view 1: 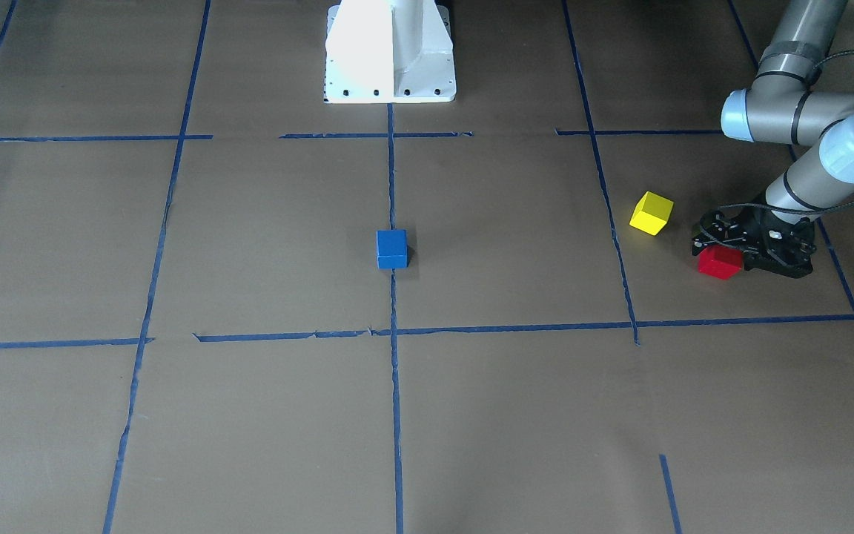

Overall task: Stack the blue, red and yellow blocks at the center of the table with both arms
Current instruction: 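Reach the left gripper to the red cube and grasp it, then carry the red cube with the left gripper and lower it onto the blue cube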

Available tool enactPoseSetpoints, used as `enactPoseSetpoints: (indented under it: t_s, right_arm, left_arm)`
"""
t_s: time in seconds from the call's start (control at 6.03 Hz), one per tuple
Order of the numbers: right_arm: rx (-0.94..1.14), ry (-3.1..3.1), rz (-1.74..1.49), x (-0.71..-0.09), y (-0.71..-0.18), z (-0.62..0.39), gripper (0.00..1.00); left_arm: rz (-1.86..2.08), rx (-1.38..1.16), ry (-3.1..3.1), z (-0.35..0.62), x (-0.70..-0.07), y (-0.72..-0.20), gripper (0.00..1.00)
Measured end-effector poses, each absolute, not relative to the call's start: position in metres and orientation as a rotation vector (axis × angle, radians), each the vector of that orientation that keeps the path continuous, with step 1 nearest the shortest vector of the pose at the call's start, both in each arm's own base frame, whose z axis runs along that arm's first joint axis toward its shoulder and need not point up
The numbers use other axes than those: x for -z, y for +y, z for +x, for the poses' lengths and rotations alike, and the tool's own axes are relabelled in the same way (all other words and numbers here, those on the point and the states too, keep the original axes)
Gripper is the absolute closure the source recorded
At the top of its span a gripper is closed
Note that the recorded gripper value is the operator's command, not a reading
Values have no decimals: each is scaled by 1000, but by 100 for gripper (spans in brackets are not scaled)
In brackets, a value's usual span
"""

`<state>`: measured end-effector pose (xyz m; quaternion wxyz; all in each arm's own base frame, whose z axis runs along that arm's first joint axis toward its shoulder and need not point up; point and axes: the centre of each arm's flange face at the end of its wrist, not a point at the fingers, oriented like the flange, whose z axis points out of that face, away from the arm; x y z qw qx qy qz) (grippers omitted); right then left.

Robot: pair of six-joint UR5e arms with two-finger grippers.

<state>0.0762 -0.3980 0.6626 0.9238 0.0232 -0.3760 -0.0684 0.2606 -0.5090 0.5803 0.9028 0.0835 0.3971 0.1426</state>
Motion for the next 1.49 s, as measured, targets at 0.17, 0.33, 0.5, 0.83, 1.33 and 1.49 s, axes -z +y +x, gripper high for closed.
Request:
enactPoseSetpoints:
  t_s: [0.17, 0.33, 0.5, 0.83, 1.33, 1.49]
  right_arm:
    - [142, -772, 48, -663, -398, 76, 0]
    - [142, -772, 48, -663, -398, 76, 0]
    - [142, -772, 48, -663, -398, 76, 0]
    - [142, -772, 48, -663, -398, 76, 0]
    - [141, -772, 46, -663, -398, 76, 0]
    - [141, -772, 46, -663, -398, 76, 0]
  left_arm:
    - [171, -295, 820, 262, -581, -511, 87]
    - [174, -294, 822, 263, -578, -512, 91]
    - [190, -295, 832, 265, -565, -516, 91]
    - [228, -217, 891, 282, -498, -540, 91]
    - [113, -9, 983, 400, -347, -548, 91]
    - [78, 44, 968, 453, -284, -536, 91]
